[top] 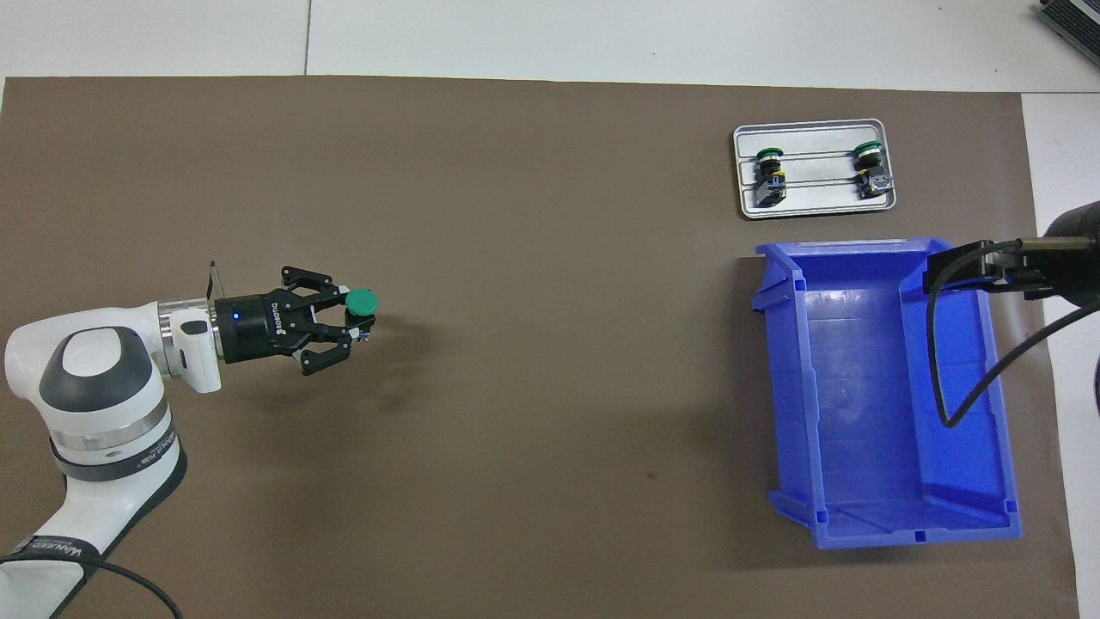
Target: Place and press button with both arms
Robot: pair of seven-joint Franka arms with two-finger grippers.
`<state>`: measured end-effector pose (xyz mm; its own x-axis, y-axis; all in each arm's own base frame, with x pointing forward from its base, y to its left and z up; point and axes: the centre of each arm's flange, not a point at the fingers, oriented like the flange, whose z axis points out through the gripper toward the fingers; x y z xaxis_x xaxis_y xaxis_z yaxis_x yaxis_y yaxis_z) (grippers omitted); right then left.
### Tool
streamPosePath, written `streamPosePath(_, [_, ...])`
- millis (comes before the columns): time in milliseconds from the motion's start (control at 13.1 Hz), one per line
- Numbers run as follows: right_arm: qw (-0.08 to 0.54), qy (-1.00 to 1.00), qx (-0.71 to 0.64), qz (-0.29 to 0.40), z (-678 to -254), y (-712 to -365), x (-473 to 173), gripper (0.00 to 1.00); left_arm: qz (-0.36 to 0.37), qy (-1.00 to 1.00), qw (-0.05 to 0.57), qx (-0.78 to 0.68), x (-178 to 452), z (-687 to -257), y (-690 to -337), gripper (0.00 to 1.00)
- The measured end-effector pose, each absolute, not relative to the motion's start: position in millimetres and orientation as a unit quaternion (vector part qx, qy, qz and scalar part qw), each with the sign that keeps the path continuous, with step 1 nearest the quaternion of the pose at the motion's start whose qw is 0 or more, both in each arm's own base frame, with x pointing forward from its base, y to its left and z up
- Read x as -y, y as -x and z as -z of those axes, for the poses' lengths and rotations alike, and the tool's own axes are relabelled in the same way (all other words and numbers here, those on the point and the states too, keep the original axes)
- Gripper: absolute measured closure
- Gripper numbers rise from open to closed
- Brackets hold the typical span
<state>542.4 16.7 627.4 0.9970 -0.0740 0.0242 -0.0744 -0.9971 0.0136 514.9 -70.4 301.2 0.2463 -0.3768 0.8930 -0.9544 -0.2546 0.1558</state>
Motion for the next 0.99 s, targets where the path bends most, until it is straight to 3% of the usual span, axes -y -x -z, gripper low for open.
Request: streamPosePath(990, [0.007,-0.999,0.037,-0.012,-627,-542,-17,0.00,-0.433,-0.619,0.425,0.499,70,-261,-467,0.66])
